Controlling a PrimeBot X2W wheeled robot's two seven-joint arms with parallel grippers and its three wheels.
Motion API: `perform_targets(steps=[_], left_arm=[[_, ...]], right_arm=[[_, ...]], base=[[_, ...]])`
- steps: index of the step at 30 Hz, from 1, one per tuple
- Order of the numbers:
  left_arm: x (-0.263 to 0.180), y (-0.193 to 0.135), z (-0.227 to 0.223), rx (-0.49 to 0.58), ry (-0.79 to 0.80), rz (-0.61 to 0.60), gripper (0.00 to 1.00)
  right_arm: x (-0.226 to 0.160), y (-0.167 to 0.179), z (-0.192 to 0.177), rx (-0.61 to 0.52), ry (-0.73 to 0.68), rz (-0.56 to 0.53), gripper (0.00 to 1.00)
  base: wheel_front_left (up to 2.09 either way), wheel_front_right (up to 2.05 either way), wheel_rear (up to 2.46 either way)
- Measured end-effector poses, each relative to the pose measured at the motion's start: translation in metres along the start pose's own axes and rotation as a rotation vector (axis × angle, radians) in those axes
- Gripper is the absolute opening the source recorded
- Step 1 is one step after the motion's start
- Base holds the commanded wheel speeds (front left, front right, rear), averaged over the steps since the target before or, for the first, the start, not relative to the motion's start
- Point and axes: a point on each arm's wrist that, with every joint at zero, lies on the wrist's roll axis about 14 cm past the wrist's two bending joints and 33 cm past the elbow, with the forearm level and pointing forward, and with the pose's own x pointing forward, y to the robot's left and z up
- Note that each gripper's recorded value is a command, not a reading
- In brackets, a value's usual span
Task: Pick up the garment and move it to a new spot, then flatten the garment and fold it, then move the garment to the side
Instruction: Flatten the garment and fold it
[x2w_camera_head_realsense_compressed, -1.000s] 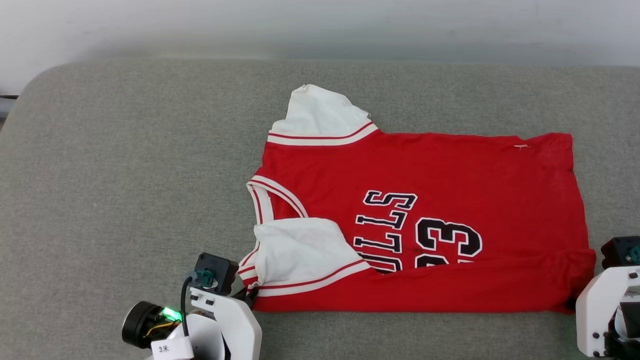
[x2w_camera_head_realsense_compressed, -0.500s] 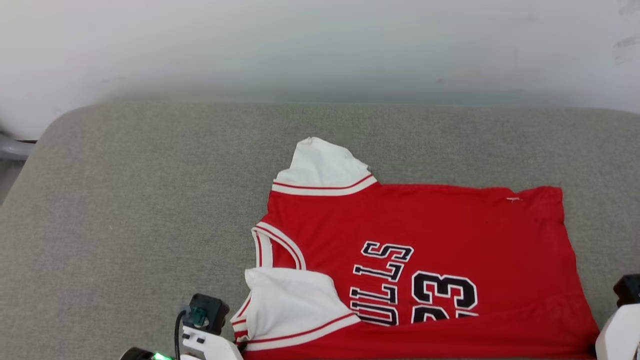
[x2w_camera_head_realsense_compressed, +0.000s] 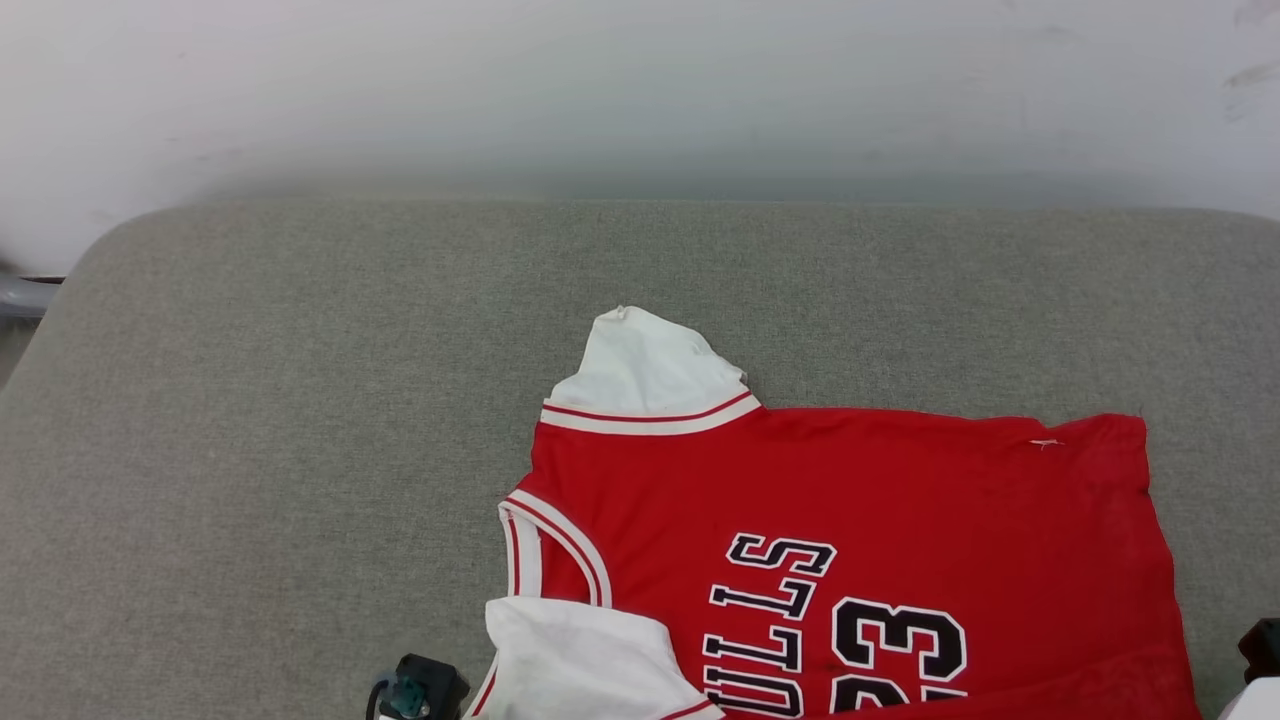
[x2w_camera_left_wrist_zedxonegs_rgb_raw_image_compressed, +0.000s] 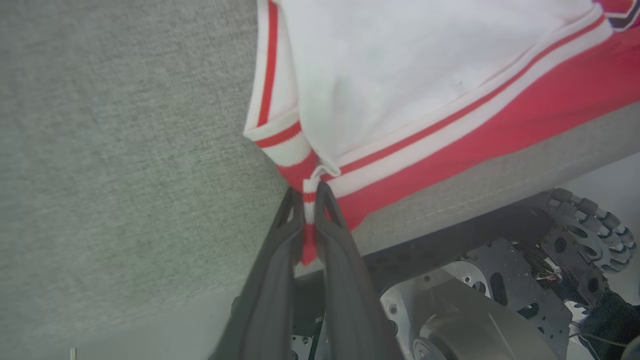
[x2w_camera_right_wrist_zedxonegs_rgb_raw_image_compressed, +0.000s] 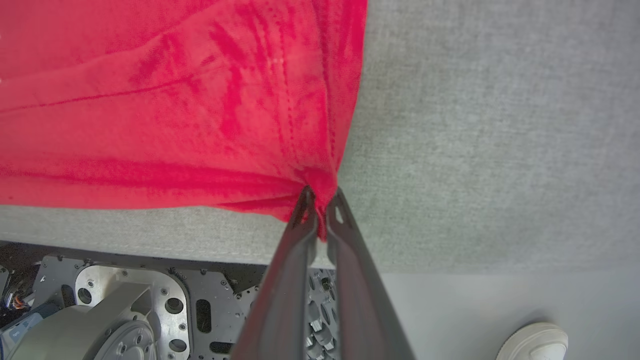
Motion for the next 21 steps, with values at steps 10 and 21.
perform_targets(steps=[10,21], left_arm=[[0.009,0.002,0.0,-0.002,0.017,0.002,0.05],[-0.003,0.013,0.023,0.04,-0.087,0.048,1.0]], right_arm=[[0.01,0.001,0.0,0.0,0.007,-0.001,0.0],[-0.004,0.004,0.026,-0.024,-0.126,0.013,1.0]], base=[[0.0,0.0,0.0],[0.0,0.0,0.0]])
